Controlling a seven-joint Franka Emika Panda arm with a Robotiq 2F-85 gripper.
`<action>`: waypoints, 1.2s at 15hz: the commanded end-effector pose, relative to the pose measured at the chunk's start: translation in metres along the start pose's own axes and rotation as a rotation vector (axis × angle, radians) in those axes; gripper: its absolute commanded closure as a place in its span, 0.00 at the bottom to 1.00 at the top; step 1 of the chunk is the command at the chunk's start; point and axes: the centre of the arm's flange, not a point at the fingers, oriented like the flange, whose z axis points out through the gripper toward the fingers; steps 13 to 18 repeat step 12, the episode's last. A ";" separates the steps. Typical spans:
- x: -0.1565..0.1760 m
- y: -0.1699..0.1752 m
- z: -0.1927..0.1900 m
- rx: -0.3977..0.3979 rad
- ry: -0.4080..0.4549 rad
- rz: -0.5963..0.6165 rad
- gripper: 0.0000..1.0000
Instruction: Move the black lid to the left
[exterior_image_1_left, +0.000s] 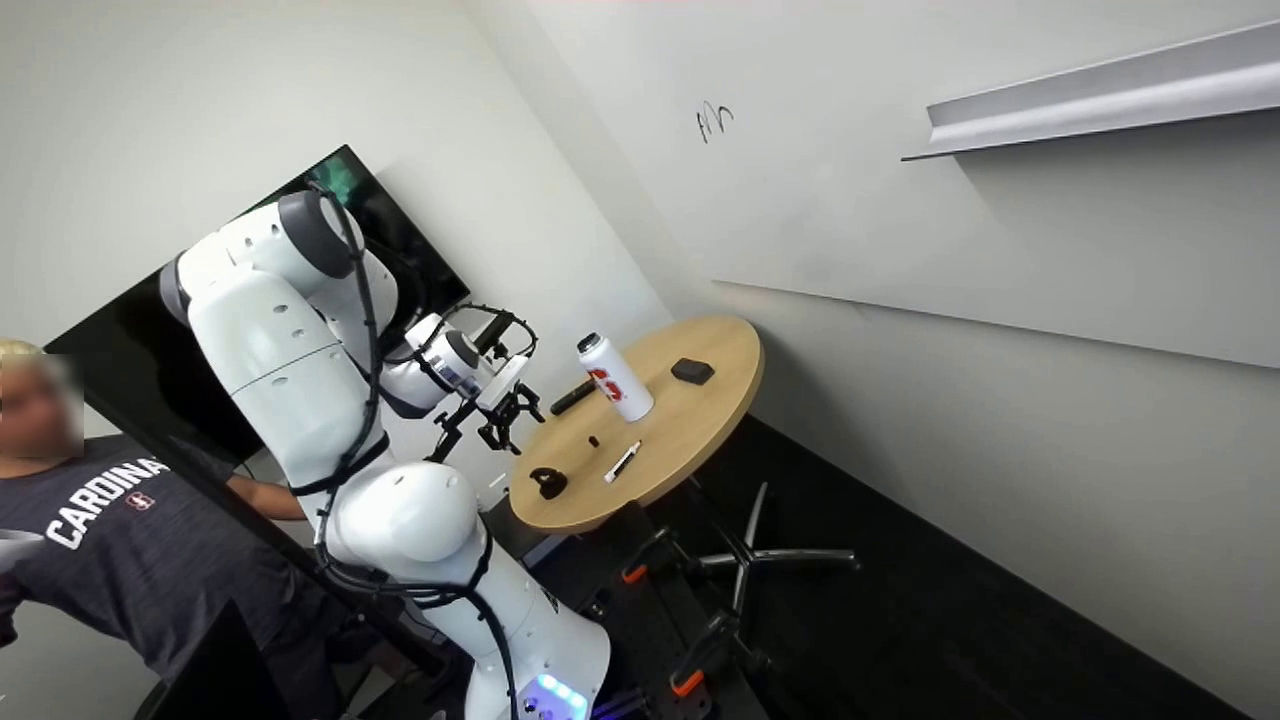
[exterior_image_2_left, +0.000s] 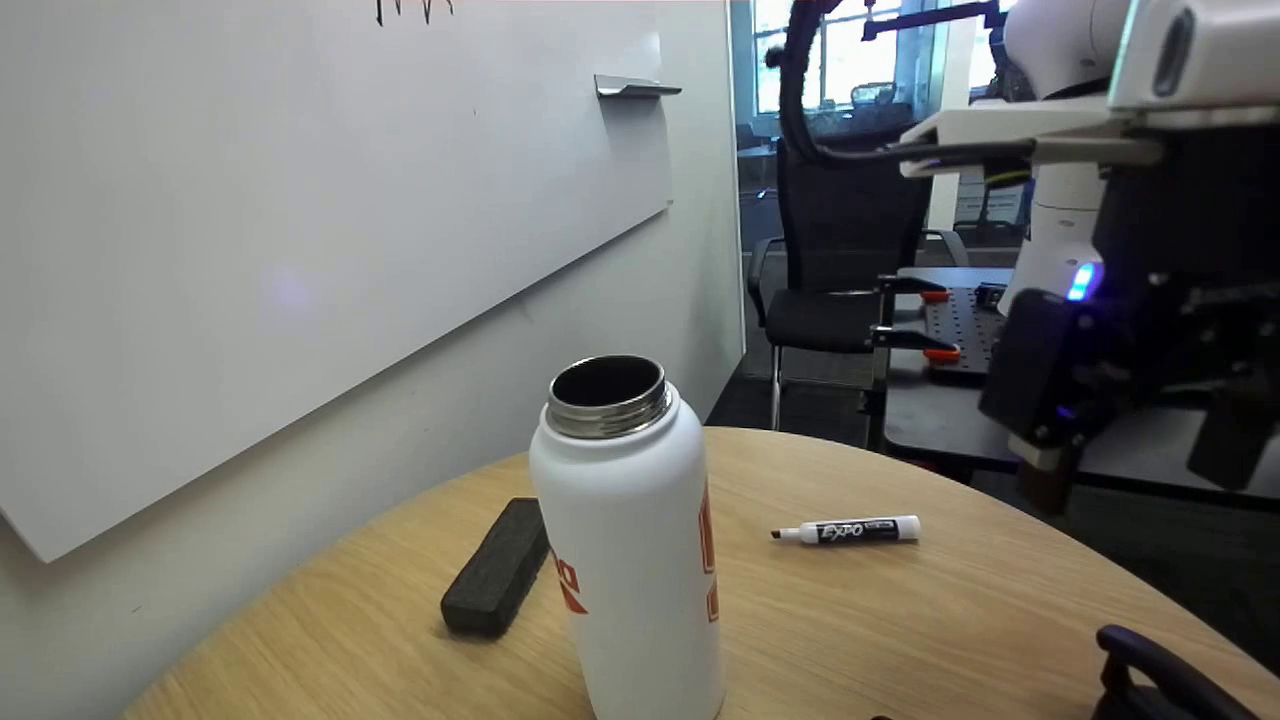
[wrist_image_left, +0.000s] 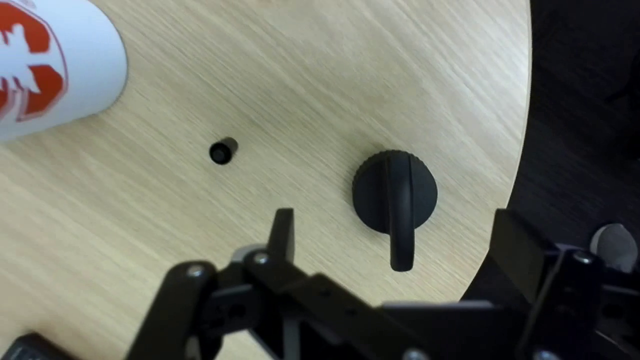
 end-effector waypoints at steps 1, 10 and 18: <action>-0.061 -0.001 -0.058 -0.072 -0.032 0.131 0.00; -0.177 0.030 -0.116 -0.107 0.001 0.421 0.00; -0.190 0.029 -0.122 -0.099 -0.003 0.443 0.00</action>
